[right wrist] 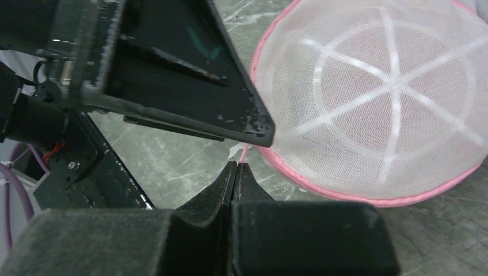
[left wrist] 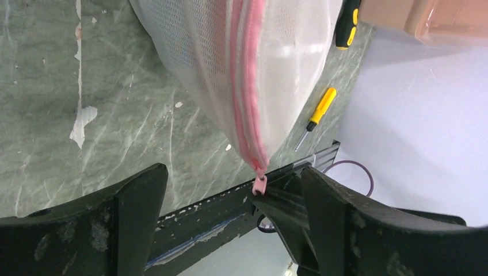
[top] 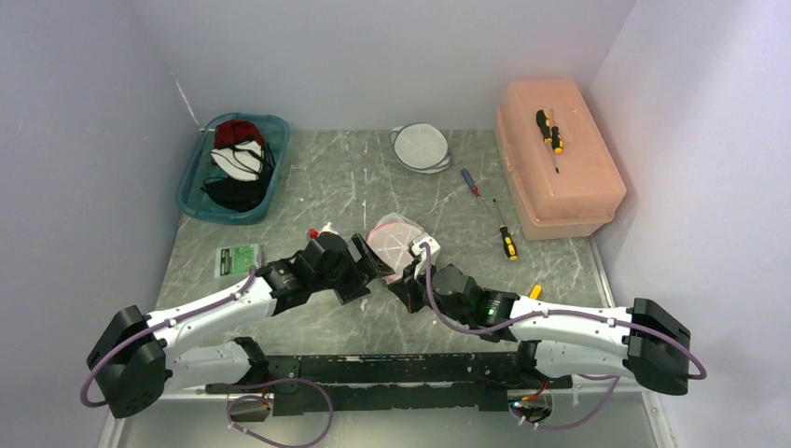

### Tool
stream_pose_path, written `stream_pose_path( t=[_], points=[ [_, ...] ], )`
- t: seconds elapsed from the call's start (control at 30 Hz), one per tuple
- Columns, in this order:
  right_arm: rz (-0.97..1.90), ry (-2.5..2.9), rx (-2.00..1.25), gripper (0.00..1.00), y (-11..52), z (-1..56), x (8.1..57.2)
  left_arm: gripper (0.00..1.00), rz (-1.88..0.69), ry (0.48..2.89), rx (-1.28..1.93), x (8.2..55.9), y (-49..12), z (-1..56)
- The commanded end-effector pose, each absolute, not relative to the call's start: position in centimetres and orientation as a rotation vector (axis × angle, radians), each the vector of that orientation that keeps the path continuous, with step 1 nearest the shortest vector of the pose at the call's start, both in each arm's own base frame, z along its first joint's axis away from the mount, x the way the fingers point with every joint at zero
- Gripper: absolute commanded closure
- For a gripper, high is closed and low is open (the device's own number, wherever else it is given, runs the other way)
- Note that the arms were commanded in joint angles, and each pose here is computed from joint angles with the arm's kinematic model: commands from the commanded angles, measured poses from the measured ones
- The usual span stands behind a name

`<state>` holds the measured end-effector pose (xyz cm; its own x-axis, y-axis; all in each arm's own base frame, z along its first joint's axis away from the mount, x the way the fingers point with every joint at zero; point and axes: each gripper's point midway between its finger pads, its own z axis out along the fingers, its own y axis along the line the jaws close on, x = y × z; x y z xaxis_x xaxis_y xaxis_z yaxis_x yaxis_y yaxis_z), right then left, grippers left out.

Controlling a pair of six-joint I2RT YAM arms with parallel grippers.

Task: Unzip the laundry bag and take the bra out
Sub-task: Unzip the laundry bag at the center of the board.

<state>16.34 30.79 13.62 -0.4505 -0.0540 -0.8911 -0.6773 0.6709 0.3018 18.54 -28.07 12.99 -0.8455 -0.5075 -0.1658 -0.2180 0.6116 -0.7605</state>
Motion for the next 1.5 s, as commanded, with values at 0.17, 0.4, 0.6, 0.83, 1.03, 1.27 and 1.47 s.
stream_pose_path(
  t=[0.17, 0.4, 0.6, 0.83, 1.03, 1.27, 1.47],
  points=[
    [0.919, 1.819, -0.595, 1.0, 31.4, 16.5, 15.5, 0.26, -1.122, 2.354, -0.682, 22.2, -28.5, 14.4],
    [0.907, 1.845, -0.589, 1.0, 30.9, 15.4, 15.3, 0.55, -1.123, 2.357, -0.654, 23.3, -29.2, 14.3],
    [0.844, 1.899, -0.557, 1.0, 29.7, 14.2, 15.6, 0.87, -1.142, 2.348, -0.657, 23.8, -29.0, 14.1],
    [0.631, 2.029, -0.386, 1.0, 25.5, 10.0, 17.3, 0.97, -1.163, 2.323, -0.563, 24.2, -28.3, 15.3],
    [0.583, 2.027, -0.233, 1.0, 22.6, 10.1, 18.9, 0.97, -1.227, 2.311, -0.435, 24.2, -27.9, 16.2],
    [0.719, 1.817, -0.416, 1.0, 23.7, 16.3, 17.7, 0.97, -1.443, 2.257, 0.043, 25.4, -30.4, 20.0],
    [0.763, 1.81, -0.472, 1.0, 24.6, 17.2, 16.9, 0.97, -1.527, 2.194, 0.417, 26.4, -33.1, 22.3]
  ],
)
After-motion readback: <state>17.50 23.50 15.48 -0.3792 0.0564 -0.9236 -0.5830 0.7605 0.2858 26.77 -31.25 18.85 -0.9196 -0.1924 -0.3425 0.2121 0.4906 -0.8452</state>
